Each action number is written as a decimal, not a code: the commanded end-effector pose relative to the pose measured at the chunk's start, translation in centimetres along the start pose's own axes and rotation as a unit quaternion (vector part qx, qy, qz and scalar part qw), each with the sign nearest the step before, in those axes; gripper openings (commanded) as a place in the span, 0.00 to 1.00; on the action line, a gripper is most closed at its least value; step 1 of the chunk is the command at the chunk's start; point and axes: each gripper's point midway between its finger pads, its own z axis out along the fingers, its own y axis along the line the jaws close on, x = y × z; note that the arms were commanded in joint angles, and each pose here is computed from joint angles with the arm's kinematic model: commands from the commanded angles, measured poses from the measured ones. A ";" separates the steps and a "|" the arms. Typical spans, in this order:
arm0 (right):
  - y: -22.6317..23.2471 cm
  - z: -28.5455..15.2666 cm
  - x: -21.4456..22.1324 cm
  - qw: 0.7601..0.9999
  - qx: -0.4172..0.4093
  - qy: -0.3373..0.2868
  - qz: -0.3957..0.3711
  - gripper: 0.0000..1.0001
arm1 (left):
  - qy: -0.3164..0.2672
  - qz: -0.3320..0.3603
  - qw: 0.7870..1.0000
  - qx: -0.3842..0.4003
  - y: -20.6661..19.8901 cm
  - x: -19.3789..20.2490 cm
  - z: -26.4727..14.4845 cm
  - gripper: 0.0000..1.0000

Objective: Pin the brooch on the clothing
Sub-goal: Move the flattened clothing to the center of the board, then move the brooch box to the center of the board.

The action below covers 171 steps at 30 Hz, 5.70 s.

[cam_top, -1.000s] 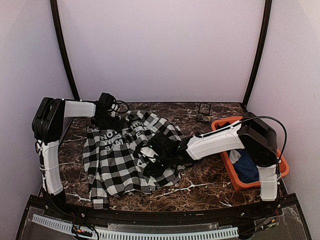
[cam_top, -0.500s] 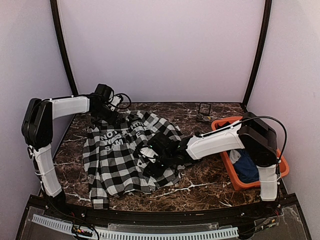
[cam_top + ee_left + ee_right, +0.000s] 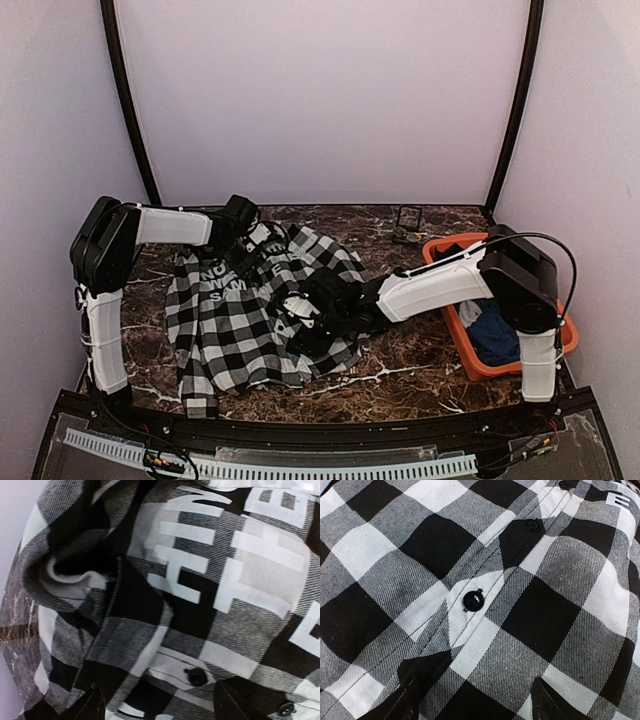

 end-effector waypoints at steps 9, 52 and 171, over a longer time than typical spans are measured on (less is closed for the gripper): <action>1.1 -0.8 2.1 1.000 -0.021 0.016 0.001 0.72 | 0.004 -0.006 0.998 -0.070 2.8 0.2 -0.1 0.68; 3.8 -3.8 7.7 0.988 -0.098 0.110 -0.051 0.13 | 0.031 -0.067 0.958 -0.276 16.0 -1.8 -2.4 0.01; -47.2 -8.8 2.3 0.808 0.322 -0.090 0.485 0.98 | -0.140 -0.477 0.812 0.306 -1.9 -1.4 -12.0 0.99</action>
